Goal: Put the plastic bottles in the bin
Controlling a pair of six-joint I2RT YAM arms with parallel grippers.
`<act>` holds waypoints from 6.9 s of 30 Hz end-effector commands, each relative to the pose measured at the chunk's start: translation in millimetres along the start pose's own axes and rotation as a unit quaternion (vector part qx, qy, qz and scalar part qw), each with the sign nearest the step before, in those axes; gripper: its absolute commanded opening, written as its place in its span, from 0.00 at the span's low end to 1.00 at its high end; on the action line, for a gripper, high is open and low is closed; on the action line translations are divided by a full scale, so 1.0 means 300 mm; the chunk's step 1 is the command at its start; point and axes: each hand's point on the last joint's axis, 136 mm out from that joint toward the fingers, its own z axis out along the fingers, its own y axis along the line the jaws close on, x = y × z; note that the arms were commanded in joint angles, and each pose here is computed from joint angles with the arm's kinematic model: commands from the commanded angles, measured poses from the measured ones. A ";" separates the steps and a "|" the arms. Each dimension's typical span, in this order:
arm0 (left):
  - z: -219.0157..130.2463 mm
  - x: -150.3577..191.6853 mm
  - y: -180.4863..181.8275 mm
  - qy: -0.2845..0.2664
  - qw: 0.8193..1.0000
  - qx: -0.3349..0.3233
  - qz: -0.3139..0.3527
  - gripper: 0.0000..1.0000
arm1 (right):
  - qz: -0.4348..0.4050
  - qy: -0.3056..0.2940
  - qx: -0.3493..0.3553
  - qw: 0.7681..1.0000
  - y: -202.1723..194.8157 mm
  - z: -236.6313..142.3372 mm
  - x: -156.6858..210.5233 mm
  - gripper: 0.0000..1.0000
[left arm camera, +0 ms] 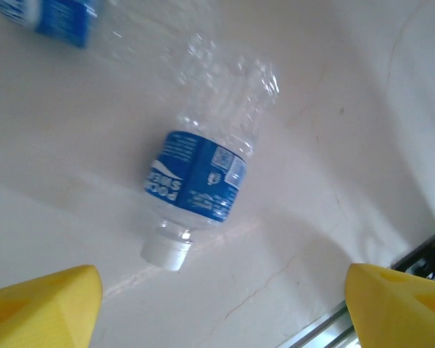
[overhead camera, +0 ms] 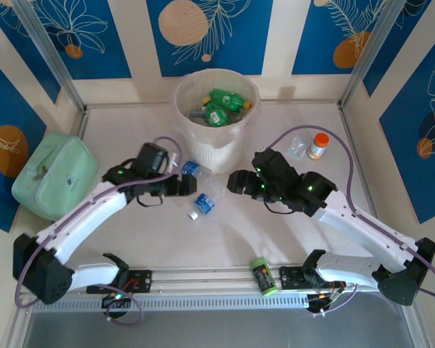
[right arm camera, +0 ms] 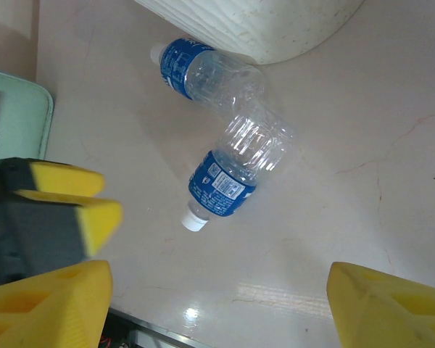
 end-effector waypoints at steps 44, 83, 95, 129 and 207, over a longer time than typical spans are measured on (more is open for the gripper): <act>0.370 0.051 0.029 0.125 0.969 -0.098 0.187 0.78 | 0.036 -0.041 0.004 0.998 -0.062 -0.086 -0.018 0.78; -0.220 0.026 -0.451 -0.025 0.950 0.188 0.250 0.55 | 0.065 0.008 -0.143 0.988 0.076 -0.139 -0.152 0.84; -0.256 0.019 -0.469 -0.026 0.943 0.190 0.273 0.54 | 0.037 0.035 -0.171 0.984 0.167 -0.107 -0.112 0.82; -0.392 -0.158 -0.337 -0.171 0.966 0.059 0.185 1.00 | 0.044 0.006 -0.195 0.980 0.204 -0.140 -0.182 0.59; 0.113 -0.441 0.462 -0.213 0.837 0.014 -0.504 0.75 | -0.004 -0.106 -0.192 0.976 0.289 -0.282 -0.493 0.77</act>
